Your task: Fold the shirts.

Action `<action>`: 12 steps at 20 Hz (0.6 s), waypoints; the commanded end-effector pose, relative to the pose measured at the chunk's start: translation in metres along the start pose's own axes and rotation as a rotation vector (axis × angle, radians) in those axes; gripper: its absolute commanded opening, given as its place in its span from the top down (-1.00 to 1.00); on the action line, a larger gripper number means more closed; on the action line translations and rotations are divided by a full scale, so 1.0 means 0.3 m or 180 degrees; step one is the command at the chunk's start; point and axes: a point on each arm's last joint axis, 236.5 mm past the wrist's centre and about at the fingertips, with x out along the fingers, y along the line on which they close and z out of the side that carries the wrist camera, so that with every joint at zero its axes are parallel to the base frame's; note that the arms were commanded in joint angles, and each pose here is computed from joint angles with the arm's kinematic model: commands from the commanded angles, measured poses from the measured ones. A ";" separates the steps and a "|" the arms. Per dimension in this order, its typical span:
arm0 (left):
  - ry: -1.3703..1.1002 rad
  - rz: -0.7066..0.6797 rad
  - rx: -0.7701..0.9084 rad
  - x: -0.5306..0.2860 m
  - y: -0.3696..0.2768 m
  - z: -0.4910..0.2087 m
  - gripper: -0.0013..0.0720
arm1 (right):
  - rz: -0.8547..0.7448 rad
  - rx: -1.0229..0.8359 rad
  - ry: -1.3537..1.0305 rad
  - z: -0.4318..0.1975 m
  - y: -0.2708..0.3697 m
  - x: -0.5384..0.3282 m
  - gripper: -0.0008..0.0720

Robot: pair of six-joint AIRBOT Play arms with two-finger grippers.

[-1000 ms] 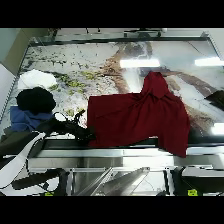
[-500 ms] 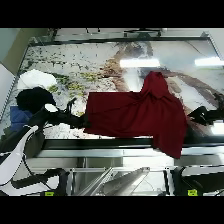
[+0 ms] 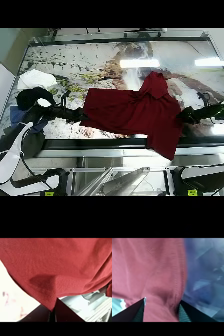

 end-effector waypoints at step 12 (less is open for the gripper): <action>-0.0396 -0.0794 0.0697 -0.293 -0.340 0.118 0.91 | 0.0889 -0.0752 -0.0703 0.092 0.456 -0.228 0.92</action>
